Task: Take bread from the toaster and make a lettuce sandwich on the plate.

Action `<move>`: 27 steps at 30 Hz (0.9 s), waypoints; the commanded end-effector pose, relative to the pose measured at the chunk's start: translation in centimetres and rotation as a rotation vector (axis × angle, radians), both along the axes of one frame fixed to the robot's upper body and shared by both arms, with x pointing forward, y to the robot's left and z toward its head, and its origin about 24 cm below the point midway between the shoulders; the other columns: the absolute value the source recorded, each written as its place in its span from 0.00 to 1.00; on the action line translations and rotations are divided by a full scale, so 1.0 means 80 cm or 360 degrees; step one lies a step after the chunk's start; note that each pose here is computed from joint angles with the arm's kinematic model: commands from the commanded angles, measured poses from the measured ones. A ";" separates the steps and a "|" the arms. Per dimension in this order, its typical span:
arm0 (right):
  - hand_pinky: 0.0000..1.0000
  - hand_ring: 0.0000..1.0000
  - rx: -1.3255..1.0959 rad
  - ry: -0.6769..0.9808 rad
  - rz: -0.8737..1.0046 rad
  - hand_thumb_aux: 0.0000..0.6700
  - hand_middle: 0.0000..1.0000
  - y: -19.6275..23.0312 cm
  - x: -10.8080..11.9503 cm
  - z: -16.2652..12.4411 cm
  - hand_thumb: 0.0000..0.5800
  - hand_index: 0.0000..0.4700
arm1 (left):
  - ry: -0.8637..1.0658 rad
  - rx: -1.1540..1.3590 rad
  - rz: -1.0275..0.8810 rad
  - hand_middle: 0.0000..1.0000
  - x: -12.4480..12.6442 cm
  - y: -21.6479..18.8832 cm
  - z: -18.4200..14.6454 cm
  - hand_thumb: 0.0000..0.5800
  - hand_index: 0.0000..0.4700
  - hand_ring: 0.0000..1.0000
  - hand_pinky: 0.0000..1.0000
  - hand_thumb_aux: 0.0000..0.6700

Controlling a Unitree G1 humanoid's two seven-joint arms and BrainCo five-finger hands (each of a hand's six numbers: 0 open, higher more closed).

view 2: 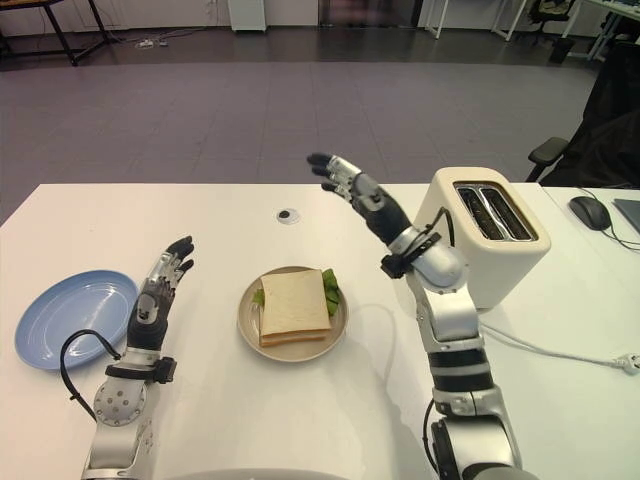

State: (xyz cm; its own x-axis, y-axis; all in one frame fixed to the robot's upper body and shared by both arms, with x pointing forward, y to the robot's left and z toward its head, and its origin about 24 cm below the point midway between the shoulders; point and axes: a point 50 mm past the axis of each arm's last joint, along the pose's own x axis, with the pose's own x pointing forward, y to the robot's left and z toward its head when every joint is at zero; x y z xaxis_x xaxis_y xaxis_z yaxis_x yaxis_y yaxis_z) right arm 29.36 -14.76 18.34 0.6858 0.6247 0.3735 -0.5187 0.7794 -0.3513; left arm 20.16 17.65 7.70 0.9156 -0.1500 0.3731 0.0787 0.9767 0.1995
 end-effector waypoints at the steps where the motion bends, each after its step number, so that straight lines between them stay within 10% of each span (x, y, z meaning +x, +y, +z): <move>1: 0.00 0.00 0.0156 0.0120 0.0031 0.00 0.00 -0.015 -0.036 -0.026 0.00 0.00 | 0.0044 0.0159 -0.0259 0.00 -0.004 -0.024 0.004 0.00 0.00 0.00 0.00 0.00; 2: 0.00 0.00 0.0205 0.0172 0.0046 0.20 0.00 -0.017 -0.046 -0.034 0.37 0.20 | 0.0069 0.0165 -0.0325 0.00 -0.006 -0.029 0.004 0.00 0.00 0.00 0.00 0.00; 3: 0.31 0.31 0.0254 0.0226 0.0083 0.85 0.31 -0.019 -0.059 -0.045 0.98 0.85 | 0.0092 0.0181 -0.0408 0.00 -0.010 -0.034 0.004 0.40 0.23 0.00 0.00 0.23; 4: 0.92 0.92 0.0259 0.0309 0.0174 1.00 0.92 -0.019 -0.076 -0.061 1.00 1.00 | 0.0140 0.0190 -0.0498 0.27 -0.013 -0.039 0.004 1.00 1.00 0.27 0.27 1.00; 6: 1.00 1.00 0.0220 0.0459 0.0335 1.00 1.00 -0.018 -0.105 -0.091 1.00 1.00 | 0.0216 0.0235 -0.0673 0.90 -0.020 -0.048 0.002 1.00 1.00 0.90 0.90 1.00; 7: 1.00 1.00 0.0198 0.0534 0.0410 1.00 1.00 -0.018 -0.115 -0.103 1.00 1.00 | 0.0254 0.0263 -0.0752 1.00 -0.023 -0.051 0.000 1.00 1.00 1.00 1.00 1.00; 19: 1.00 1.00 -0.1102 0.0685 0.0931 1.00 1.00 0.002 -0.159 -0.194 1.00 1.00 | 0.0675 0.1320 -0.1666 1.00 -0.057 -0.077 -0.038 1.00 1.00 1.00 1.00 1.00; 27: 1.00 1.00 -0.1602 0.0254 0.0721 1.00 1.00 0.022 -0.152 -0.197 1.00 1.00 | 0.0670 0.2011 -0.1415 1.00 -0.052 -0.076 -0.076 1.00 1.00 1.00 1.00 1.00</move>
State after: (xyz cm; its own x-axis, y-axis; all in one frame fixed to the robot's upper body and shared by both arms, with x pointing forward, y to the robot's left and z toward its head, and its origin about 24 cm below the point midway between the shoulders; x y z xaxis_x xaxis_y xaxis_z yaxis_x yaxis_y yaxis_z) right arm 17.18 -12.87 3.80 0.2897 0.8536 -0.4329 -0.7881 -0.0439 -0.6140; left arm 15.98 10.17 4.31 0.3654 -0.7816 -0.5055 0.7208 -0.1061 0.6850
